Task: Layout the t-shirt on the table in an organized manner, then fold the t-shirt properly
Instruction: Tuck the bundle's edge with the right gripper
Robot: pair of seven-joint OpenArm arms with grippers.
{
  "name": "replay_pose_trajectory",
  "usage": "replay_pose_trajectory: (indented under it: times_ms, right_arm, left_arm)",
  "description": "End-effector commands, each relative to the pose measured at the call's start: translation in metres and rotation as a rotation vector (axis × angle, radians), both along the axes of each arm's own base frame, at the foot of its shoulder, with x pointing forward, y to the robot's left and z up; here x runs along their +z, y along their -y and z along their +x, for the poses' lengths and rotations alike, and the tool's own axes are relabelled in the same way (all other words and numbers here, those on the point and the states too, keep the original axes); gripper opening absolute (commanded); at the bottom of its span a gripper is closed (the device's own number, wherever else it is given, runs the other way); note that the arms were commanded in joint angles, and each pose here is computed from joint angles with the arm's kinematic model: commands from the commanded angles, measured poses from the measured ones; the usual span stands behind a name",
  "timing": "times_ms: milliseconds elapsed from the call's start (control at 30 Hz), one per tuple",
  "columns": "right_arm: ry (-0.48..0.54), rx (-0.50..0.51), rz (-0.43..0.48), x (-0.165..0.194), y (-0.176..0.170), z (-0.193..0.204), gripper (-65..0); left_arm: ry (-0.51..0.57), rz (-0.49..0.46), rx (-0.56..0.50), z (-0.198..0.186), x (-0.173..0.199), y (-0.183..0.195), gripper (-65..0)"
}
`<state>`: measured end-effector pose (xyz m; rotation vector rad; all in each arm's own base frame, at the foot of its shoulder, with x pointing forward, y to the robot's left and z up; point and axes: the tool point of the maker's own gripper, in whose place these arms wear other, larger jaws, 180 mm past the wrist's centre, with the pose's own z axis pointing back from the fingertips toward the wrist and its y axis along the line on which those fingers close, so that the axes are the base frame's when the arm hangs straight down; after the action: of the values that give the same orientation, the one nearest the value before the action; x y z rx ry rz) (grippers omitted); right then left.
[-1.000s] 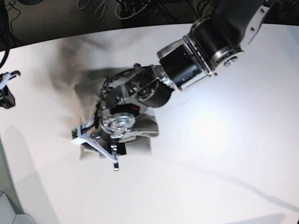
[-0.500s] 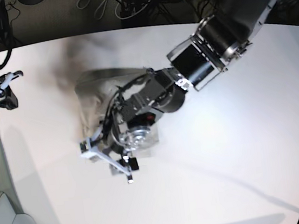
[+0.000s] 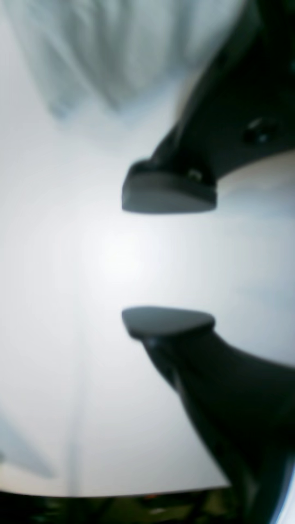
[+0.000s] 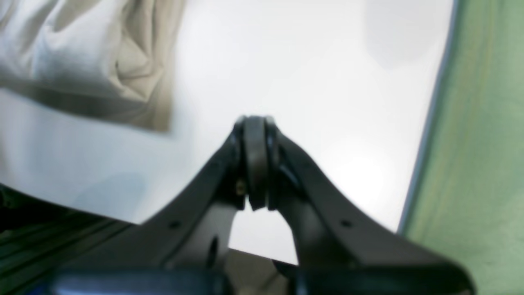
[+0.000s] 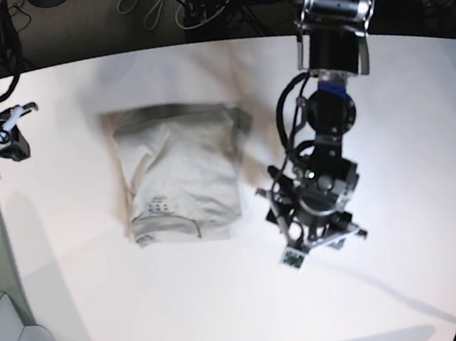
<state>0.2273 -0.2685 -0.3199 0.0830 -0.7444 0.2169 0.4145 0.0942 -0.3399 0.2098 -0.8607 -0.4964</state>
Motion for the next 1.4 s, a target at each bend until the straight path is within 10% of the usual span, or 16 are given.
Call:
replay_pose_trajectory:
  times_ms: [0, 100, 567, 1167, 1367]
  right_arm:
    - [0.035, 0.014, -0.017, 0.010, 0.002, 0.003, -65.0]
    - [0.025, 0.021, -0.009, 0.006, -0.002, 0.001, -65.0]
    - [0.165, 0.429, 0.216, 0.029, -0.179, 0.051, -65.0]
    - [-0.091, 0.196, 0.499, -0.101, -0.158, 0.052, -65.0]
    - [0.023, 0.251, 0.446, -0.062, -0.151, 0.051, -65.0]
  left_arm:
    - [0.056, -0.011, 0.027, 0.004, 0.016, -0.013, -42.2]
    - [0.028, -0.053, 0.137, -0.027, 0.002, -0.051, -63.8]
    - [-0.152, -0.134, 0.534, -0.197, 0.004, -0.198, -64.9]
    - [-0.171, -0.142, 0.759, -0.275, 0.013, -0.272, -64.9]
    - [-0.179, -0.149, 0.765, -0.275, 0.009, -0.273, -64.9]
